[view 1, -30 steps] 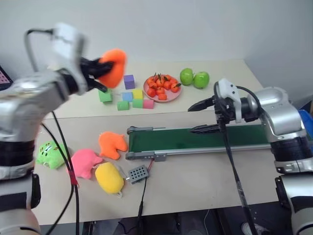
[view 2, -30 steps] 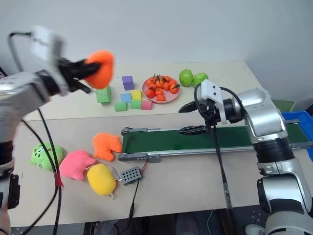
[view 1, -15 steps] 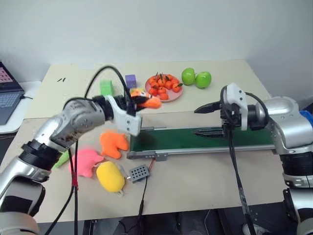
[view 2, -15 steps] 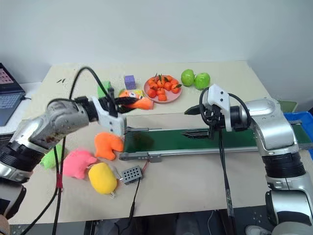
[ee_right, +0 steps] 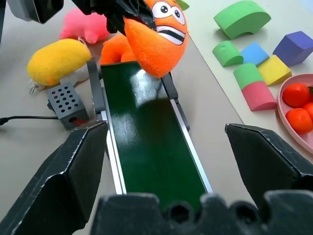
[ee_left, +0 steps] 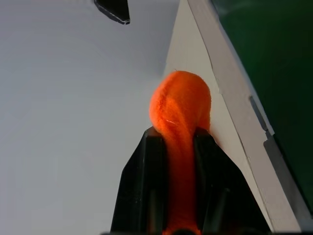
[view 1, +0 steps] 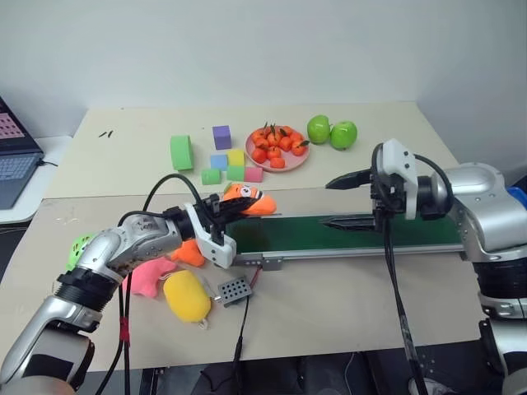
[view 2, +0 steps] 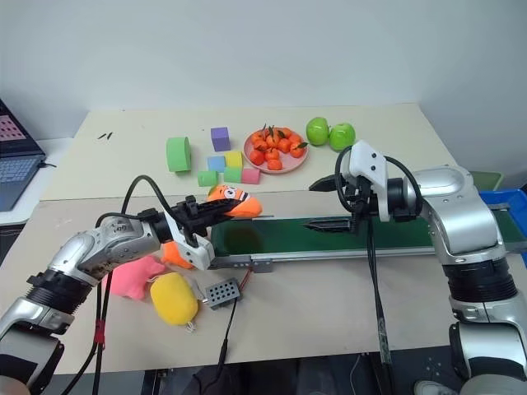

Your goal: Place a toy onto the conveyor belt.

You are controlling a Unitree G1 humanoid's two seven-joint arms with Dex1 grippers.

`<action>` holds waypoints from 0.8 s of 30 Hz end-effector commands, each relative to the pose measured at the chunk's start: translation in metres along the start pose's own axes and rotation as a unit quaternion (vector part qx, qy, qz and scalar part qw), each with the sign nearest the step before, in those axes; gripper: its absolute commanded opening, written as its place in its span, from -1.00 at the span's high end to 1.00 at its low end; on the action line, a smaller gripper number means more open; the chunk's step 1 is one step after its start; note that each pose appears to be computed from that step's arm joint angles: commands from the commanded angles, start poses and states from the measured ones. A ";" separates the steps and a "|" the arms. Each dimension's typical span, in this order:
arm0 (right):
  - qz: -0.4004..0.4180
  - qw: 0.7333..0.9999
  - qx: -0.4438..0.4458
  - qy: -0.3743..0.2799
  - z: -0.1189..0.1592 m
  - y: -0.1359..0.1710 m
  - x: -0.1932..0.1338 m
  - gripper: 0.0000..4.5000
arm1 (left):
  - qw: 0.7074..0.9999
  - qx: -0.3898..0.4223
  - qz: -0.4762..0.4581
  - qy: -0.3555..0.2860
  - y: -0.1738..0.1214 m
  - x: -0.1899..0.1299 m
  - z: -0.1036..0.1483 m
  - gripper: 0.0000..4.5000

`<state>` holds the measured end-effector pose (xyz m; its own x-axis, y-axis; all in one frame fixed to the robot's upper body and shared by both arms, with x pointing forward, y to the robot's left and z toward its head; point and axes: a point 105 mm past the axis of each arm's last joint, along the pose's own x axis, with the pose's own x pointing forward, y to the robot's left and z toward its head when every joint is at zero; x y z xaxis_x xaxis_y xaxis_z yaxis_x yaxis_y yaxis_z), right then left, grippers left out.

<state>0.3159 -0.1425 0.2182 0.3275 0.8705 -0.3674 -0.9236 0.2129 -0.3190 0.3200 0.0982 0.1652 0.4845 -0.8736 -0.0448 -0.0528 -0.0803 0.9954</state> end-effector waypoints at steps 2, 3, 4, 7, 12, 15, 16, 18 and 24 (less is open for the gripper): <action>-0.007 1.000 -0.022 -0.007 0.014 0.000 -0.008 -1.00 | 1.000 -0.007 0.007 -0.001 -0.009 -0.002 0.000 0.71; -0.007 1.000 -0.023 -0.007 0.014 0.000 -0.009 -1.00 | 1.000 -0.013 0.005 0.000 -0.011 -0.002 0.000 0.71; -0.008 1.000 -0.025 -0.007 0.015 0.000 -0.009 -1.00 | 1.000 -0.018 0.004 0.003 -0.014 -0.002 0.000 0.71; -0.013 0.999 -0.033 -0.010 0.017 -0.002 -0.009 -1.00 | 0.999 -0.035 -0.013 0.010 -0.030 -0.006 0.001 0.71; -0.015 0.999 -0.033 -0.009 0.018 -0.003 -0.009 -1.00 | 0.999 -0.042 -0.032 0.002 -0.046 -0.010 0.010 0.71; -0.018 0.999 -0.034 -0.008 0.017 -0.002 -0.010 -1.00 | 0.998 -0.050 -0.038 -0.011 -0.052 -0.009 0.019 0.71; -0.019 0.999 -0.034 -0.008 0.017 -0.003 -0.010 -1.00 | 0.998 -0.053 -0.043 -0.011 -0.054 -0.009 0.020 0.71; -0.020 0.999 -0.035 -0.008 0.017 -0.003 -0.010 -1.00 | 0.997 -0.059 -0.053 -0.008 -0.059 -0.009 0.019 0.59; -0.025 0.999 -0.035 -0.007 0.017 -0.004 -0.011 -1.00 | 0.995 -0.074 -0.061 0.004 -0.063 -0.011 0.014 -0.23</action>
<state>0.3154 -0.1435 0.2205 0.3416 0.8630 -0.3723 -0.9173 0.2198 -0.3321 0.3071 0.1042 0.1113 0.4887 -0.8632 -0.1270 0.1016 -0.0882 0.9909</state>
